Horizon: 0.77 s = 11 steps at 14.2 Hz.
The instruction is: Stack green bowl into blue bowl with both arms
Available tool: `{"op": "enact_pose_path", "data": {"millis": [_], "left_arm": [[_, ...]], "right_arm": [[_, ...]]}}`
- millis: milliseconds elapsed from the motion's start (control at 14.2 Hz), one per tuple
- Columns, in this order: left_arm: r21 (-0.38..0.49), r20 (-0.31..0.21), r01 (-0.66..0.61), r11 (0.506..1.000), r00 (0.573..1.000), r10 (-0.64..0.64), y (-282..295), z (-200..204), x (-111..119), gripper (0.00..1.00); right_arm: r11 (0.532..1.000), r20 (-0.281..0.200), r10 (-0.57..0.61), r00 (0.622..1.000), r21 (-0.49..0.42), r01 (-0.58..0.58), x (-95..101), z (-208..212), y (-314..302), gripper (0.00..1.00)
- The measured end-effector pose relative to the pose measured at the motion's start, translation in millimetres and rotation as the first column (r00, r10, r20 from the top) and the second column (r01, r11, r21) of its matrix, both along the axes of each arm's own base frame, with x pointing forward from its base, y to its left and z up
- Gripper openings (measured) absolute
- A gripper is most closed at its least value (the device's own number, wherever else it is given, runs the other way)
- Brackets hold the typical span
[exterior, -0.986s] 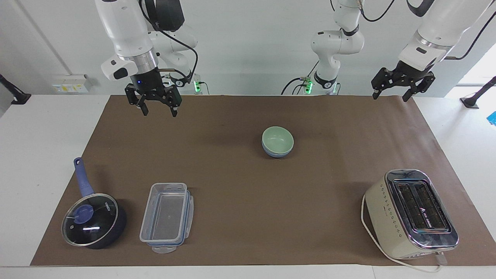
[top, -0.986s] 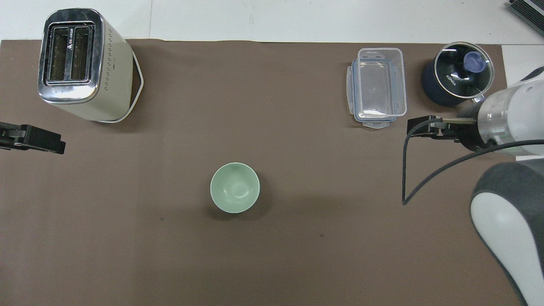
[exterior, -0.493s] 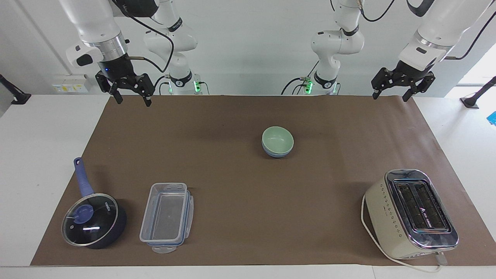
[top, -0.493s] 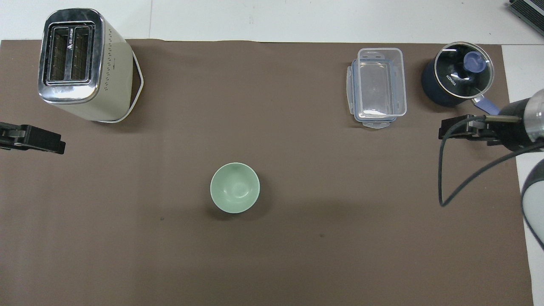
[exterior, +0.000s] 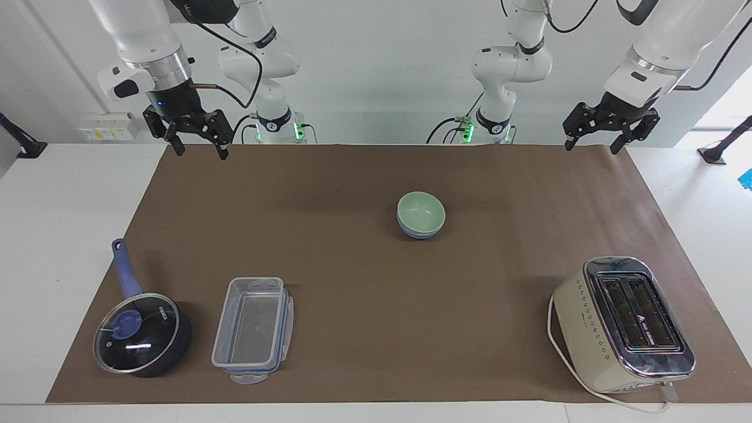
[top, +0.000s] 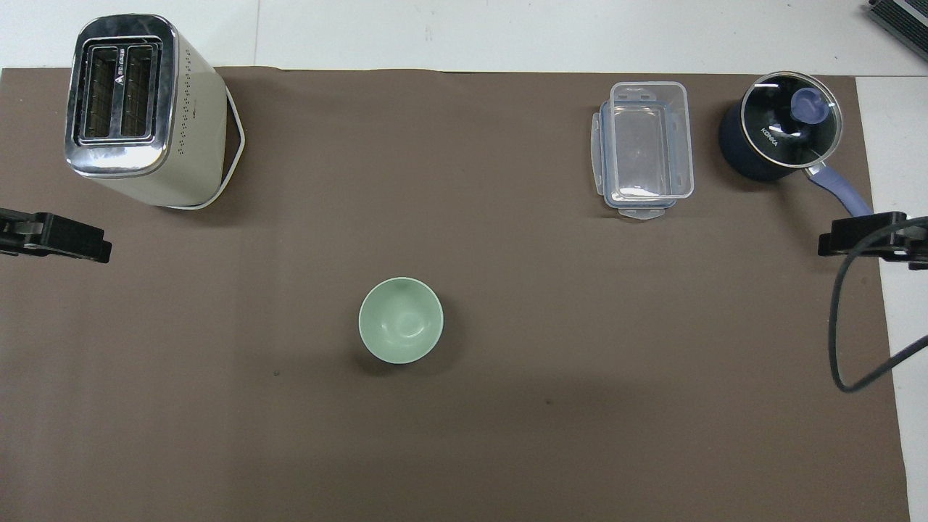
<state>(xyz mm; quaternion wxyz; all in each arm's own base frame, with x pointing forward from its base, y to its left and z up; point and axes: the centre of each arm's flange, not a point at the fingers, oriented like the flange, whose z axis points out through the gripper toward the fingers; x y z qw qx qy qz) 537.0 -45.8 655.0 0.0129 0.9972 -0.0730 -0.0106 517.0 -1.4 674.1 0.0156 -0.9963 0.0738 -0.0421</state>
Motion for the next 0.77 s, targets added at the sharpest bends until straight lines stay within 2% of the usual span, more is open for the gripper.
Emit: {"op": "enact_pose_path", "data": {"millis": [282, 775], "left_arm": [[0.003, -0.035, 0.001, 1.0, 0.999, -0.001, 0, -3, -4, 1.0], [0.003, -0.036, 0.01, 1.0, 0.999, -0.01, -5, -3, -5, 1.0]], "right_arm": [[0.998, -0.018, 0.06, 0.998, -0.024, -0.06, -2.0, -2, -14, 1.0], [0.995, -0.021, 0.087, 0.996, -0.039, -0.088, -2.1, -2, -12, 1.0]]}}
